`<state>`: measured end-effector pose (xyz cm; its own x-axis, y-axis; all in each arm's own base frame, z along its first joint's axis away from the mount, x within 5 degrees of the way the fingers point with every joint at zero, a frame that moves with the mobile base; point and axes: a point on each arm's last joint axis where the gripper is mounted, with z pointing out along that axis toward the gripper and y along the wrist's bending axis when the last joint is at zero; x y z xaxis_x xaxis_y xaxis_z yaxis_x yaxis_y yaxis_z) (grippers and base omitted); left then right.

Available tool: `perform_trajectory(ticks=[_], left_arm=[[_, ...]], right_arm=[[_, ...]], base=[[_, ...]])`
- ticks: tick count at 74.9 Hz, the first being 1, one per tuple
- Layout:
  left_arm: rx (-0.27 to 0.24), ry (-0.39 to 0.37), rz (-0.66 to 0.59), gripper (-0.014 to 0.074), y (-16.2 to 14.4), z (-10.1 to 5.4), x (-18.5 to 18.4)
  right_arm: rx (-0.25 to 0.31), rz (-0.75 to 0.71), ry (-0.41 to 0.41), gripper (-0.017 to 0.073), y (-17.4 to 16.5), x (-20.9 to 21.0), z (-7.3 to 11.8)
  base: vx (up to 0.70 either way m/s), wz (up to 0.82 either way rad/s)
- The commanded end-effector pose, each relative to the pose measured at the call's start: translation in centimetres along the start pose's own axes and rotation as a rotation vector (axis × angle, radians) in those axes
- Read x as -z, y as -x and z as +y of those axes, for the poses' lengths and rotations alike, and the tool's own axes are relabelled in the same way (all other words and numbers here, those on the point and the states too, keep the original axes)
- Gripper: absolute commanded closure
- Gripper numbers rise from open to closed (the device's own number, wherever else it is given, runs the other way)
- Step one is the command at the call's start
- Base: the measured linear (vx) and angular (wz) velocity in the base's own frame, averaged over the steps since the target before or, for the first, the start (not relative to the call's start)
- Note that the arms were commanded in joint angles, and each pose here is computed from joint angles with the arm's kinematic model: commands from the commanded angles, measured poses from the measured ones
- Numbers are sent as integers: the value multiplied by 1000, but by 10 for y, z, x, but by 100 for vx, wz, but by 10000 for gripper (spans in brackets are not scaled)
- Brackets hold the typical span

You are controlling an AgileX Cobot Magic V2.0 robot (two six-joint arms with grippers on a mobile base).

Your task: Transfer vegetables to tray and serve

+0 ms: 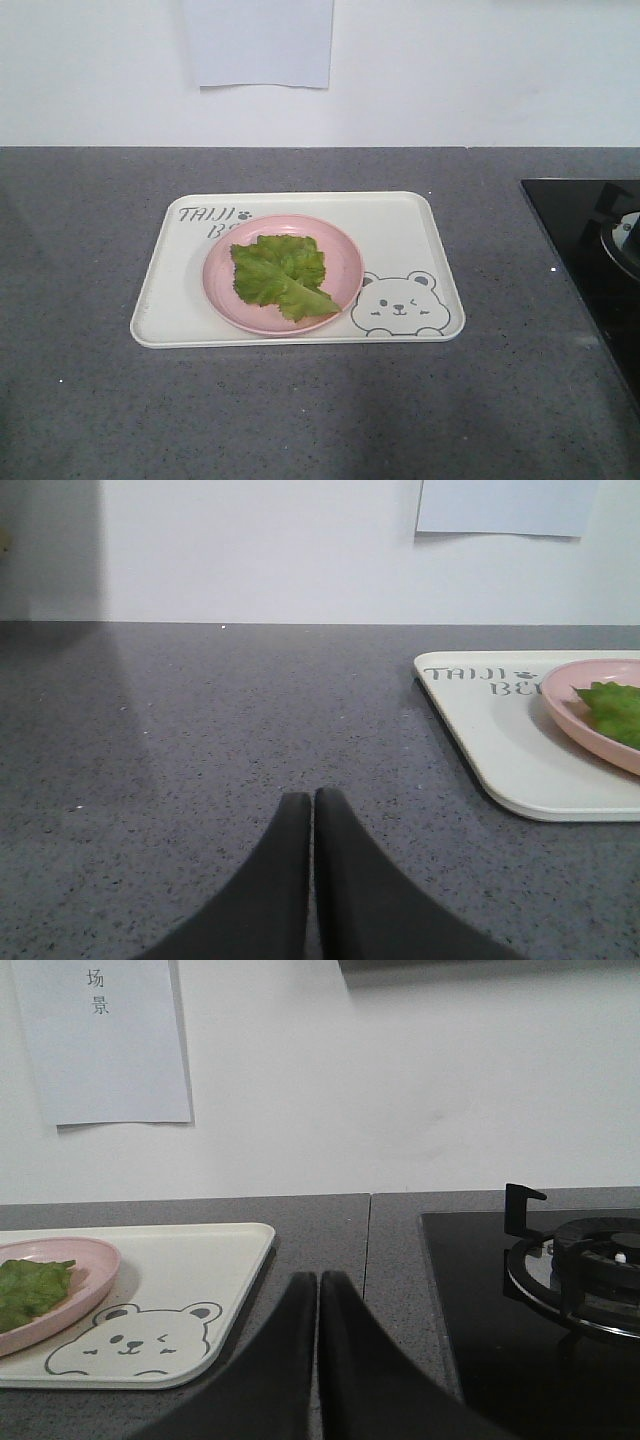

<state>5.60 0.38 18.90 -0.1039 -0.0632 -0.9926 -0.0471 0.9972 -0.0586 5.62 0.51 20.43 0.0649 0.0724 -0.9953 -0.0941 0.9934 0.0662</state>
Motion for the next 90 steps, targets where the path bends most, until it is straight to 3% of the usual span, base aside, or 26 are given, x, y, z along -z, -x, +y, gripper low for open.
perform_trajectory(ticks=[1,90], left_arm=[[2,-19,-58,599,-1,-1,0],[2,-19,-58,599,-1,-1,0]], right_arm=[[13,-73,7,562,3,0,1],[13,-73,7,562,3,0,1]], base=[[0,0],[0,0]])
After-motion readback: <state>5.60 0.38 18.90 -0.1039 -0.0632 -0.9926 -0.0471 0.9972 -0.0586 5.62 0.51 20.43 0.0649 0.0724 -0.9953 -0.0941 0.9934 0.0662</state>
